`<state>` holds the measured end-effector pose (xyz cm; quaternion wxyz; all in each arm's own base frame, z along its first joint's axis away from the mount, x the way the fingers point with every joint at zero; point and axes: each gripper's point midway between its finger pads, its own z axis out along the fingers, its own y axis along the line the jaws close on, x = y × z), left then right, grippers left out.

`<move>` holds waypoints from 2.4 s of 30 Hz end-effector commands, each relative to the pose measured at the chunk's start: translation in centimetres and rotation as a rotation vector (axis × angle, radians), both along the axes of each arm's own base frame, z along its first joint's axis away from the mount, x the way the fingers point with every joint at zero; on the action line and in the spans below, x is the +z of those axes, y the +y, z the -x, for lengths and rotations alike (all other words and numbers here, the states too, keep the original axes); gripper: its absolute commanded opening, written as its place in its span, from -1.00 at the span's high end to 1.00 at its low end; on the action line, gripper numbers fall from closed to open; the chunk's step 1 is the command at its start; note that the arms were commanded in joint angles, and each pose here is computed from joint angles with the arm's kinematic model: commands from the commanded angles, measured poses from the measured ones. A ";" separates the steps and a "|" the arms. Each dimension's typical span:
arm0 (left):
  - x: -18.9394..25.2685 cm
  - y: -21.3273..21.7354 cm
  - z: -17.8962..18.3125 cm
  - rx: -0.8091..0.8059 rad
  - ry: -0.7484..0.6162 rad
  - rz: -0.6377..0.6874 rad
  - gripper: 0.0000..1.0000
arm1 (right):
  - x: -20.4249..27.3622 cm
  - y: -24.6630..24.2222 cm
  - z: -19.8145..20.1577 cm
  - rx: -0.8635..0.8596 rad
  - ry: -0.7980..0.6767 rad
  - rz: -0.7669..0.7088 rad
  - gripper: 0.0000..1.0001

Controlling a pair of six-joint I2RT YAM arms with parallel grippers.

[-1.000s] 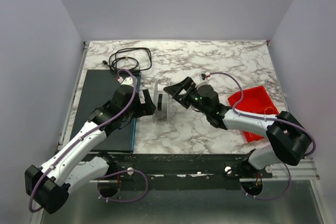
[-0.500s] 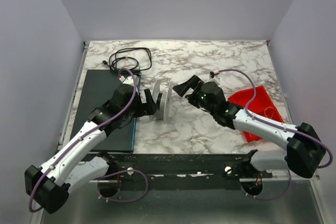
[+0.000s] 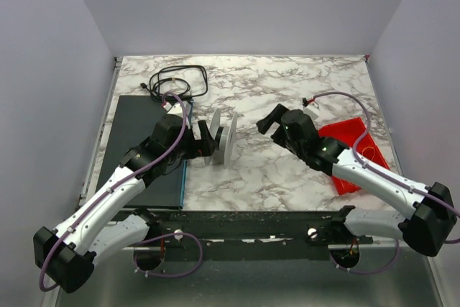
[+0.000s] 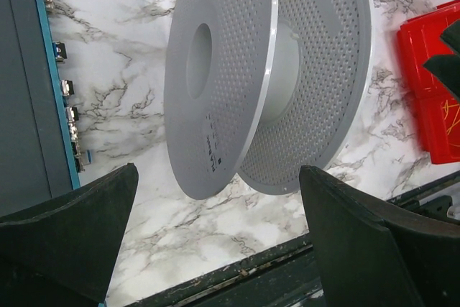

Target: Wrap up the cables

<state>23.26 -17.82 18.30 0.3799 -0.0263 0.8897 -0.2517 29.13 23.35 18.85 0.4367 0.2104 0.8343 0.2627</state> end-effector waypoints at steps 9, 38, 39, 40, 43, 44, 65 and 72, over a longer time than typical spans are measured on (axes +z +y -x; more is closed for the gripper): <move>1.1 -1.0 0.5 -0.069 -0.031 0.050 -0.97 | -2.5 -15.7 -0.6 -0.374 0.216 0.179 -1.00; 6.7 -0.8 0.9 -0.102 -0.176 0.101 -0.97 | -4.0 -29.1 4.5 -0.753 0.502 0.312 -0.37; 6.9 -0.9 0.9 -0.107 -0.182 0.105 -0.97 | -4.2 -29.8 4.7 -0.768 0.511 0.323 -0.38; 7.1 -0.9 1.0 -0.111 -0.187 0.108 -0.97 | -4.3 -30.8 4.8 -0.801 0.521 0.332 -0.40; 7.4 -1.0 1.0 -0.121 -0.199 0.114 -0.97 | -4.7 -33.0 4.7 -0.878 0.519 0.316 -0.41; 7.5 -1.0 1.0 -0.121 -0.200 0.113 -0.97 | -4.9 -33.3 4.3 -0.885 0.510 0.288 -0.41; 7.4 -0.7 1.9 -0.156 -0.208 0.099 -0.97 | -7.8 -36.9 0.9 -0.977 0.567 0.166 -0.13; 7.3 -0.9 2.0 -0.164 -0.205 0.106 -0.97 | -8.1 -37.0 1.4 -0.976 0.581 0.181 0.24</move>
